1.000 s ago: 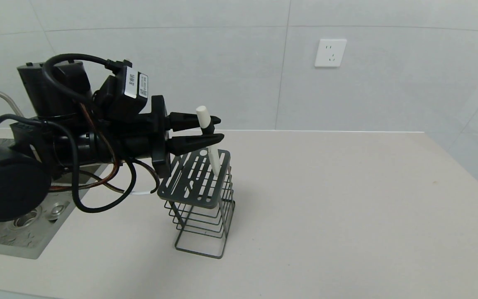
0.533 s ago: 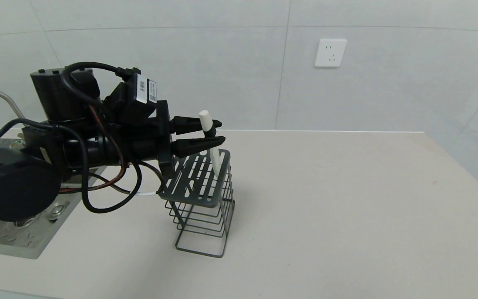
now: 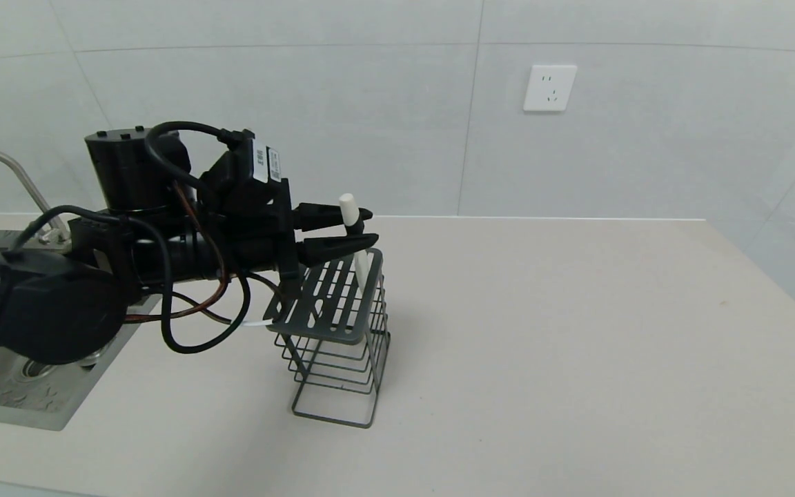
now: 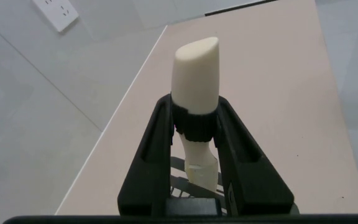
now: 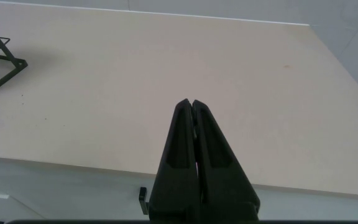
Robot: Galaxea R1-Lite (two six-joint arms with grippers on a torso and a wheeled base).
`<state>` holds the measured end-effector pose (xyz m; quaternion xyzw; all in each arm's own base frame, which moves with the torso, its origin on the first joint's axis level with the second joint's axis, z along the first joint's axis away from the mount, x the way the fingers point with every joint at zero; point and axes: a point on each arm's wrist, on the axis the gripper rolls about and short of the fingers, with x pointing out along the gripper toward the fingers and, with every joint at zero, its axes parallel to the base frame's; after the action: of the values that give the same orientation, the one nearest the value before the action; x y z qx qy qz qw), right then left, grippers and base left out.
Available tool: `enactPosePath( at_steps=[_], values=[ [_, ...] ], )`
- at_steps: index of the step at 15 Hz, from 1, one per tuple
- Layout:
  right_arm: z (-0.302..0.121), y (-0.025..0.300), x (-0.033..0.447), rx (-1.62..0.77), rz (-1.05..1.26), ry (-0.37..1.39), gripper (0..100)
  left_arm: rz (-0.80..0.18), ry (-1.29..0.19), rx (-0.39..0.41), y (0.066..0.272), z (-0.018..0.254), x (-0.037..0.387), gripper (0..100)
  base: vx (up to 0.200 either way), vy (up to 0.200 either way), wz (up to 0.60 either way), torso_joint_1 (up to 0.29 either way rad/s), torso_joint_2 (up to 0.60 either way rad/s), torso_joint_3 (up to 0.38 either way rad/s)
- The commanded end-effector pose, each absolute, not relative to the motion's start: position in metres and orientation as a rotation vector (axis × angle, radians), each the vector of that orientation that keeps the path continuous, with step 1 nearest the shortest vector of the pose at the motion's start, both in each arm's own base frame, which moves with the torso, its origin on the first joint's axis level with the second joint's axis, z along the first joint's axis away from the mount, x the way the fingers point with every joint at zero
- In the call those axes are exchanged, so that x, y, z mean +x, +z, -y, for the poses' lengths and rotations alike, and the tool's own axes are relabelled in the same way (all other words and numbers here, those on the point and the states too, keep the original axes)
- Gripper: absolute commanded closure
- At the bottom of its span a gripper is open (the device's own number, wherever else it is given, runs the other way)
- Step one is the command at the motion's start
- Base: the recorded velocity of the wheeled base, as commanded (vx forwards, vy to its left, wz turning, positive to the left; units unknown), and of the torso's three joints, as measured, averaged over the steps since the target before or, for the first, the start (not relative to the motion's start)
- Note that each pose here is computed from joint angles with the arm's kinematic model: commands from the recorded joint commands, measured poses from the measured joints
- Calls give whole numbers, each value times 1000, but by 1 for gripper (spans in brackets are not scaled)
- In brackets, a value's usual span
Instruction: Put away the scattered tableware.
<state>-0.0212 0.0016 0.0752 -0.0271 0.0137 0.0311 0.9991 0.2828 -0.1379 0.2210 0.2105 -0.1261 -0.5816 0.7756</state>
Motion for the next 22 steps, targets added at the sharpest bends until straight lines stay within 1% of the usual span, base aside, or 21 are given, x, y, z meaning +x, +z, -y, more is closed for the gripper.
enactPosePath(
  at_steps=[1,5,8,12,14,16,22],
  values=[
    [-2,75,-21,-54,-30,62,100,262,-1262,453,218,139,284,100,0,0,0,0,0,0],
    [-2,75,-21,-54,-30,62,100,221,-1270,442,206,140,287,100,0,0,0,0,0,0],
    [-2,75,-21,-54,-29,62,100,227,-1241,446,205,139,291,100,0,0,0,0,0,0],
    [-2,75,-21,-54,-29,62,100,206,-1222,417,196,138,289,100,0,0,0,0,0,0],
    [-2,75,-21,-56,-29,62,100,213,-1207,415,194,139,290,100,0,0,0,0,0,0],
    [-2,75,-21,-56,-29,62,100,221,-1214,416,194,142,290,100,0,0,0,0,0,0],
    [-2,75,-21,-54,-30,62,100,201,-1222,414,187,144,293,100,0,0,0,0,0,0]
  ],
)
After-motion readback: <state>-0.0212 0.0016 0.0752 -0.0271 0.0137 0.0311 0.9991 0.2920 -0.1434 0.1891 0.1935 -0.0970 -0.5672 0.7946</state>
